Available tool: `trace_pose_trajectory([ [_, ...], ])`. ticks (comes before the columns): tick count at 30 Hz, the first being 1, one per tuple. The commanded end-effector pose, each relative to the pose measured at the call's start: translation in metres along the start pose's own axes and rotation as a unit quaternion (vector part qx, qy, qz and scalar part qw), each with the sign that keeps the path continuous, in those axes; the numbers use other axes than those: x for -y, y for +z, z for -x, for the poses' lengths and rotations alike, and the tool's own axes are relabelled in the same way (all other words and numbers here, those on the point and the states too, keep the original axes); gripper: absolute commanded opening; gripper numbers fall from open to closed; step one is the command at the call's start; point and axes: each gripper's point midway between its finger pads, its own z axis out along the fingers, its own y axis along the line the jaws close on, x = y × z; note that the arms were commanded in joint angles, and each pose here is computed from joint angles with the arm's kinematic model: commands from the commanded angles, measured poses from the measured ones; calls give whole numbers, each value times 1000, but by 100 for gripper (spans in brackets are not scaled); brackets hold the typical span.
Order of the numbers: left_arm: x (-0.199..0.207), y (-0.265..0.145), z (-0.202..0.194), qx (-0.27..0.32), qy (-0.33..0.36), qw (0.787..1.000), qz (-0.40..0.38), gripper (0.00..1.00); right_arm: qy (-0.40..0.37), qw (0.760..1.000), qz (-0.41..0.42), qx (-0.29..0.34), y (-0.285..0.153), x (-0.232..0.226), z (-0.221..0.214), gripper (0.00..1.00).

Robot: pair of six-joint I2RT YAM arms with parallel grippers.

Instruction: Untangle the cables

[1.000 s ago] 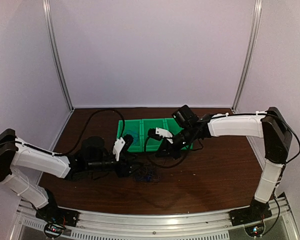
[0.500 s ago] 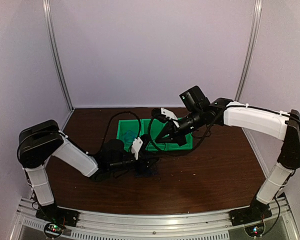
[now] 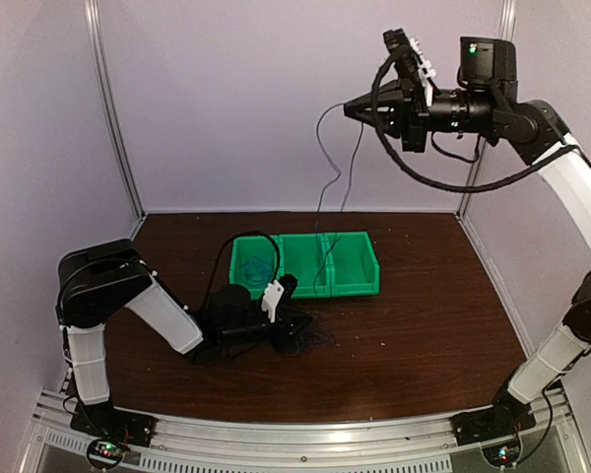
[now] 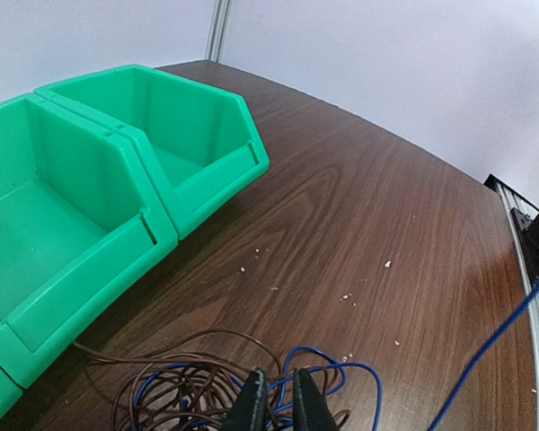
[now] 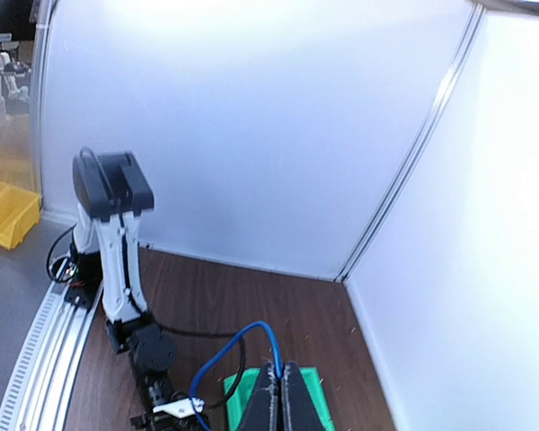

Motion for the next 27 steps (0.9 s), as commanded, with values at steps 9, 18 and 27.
trace_pose_trajectory([
  [9, -1, 8, 8, 14, 0, 1000, 3, 9, -50, 993, -62, 88, -89, 18, 92, 0],
  [18, 3, 2, 28, 30, -1, 1000, 3, 18, 25, 998, -56, -15, -69, 8, -12, 0],
  [27, 2, 4, 41, 11, 12, 1000, 18, 31, 140, 959, -174, -176, -126, 2, -191, 0],
])
